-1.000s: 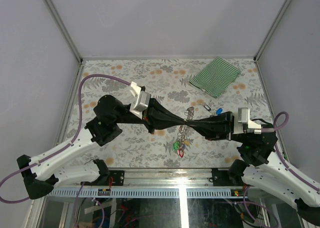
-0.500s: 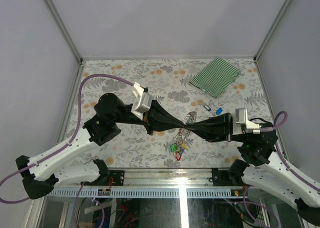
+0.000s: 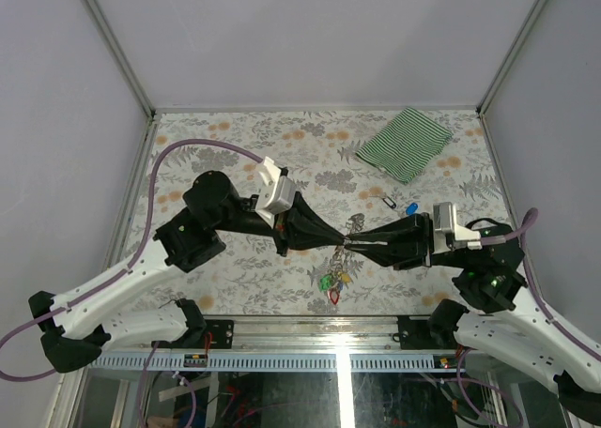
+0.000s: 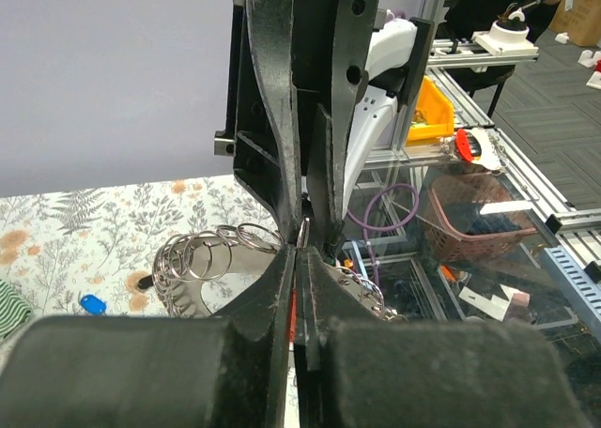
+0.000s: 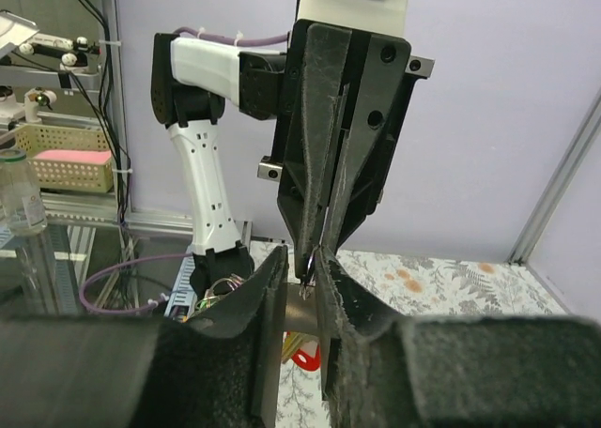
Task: Put the keys on the keyring
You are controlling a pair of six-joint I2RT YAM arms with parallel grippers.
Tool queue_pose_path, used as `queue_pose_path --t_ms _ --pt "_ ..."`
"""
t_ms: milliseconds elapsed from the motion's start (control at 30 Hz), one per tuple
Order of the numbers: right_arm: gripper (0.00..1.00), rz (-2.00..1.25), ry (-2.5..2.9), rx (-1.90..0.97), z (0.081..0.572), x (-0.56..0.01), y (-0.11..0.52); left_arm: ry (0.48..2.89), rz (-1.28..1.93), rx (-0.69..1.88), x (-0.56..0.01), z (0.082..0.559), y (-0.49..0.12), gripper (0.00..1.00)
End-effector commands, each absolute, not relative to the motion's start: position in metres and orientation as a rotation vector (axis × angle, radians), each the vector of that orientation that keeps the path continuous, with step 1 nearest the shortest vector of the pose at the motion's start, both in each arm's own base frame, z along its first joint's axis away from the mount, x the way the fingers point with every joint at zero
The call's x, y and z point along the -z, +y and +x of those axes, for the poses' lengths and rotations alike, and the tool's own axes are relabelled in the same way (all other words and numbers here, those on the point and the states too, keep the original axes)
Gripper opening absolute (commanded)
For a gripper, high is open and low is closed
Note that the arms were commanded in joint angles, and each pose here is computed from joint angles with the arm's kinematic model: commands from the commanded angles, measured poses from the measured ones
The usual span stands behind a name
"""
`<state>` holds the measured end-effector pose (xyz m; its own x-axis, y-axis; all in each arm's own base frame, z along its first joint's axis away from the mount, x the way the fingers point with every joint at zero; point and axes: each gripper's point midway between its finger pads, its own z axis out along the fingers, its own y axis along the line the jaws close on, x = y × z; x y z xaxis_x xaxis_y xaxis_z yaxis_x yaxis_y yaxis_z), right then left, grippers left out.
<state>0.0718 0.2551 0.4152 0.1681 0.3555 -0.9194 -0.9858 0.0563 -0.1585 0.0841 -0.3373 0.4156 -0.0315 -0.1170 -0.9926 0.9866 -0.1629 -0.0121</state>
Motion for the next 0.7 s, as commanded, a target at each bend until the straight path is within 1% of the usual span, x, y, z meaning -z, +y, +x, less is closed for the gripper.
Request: queue_pose_path --t_ms 0,100,200,533,667 --pt "0.26 -1.007 0.723 -1.182 0.056 -0.451 0.239 1.08 1.246 1.353 -0.417 0.088 -0.338 0.0" --pt "0.31 -1.029 0.756 -1.167 0.054 -0.449 0.237 1.13 1.277 1.336 -0.412 0.09 -0.337 0.0" --pt "0.33 -1.046 0.84 -1.143 0.059 -0.44 0.236 1.186 1.308 1.317 -0.406 0.091 -0.337 0.0" --pt "0.4 -1.118 1.179 -1.073 0.074 -0.419 0.231 1.36 1.409 1.208 -0.383 0.1 -0.33 0.0" --pt "0.4 -1.13 1.348 -1.07 0.085 -0.401 0.237 1.422 1.443 1.132 -0.379 0.105 -0.324 0.0"
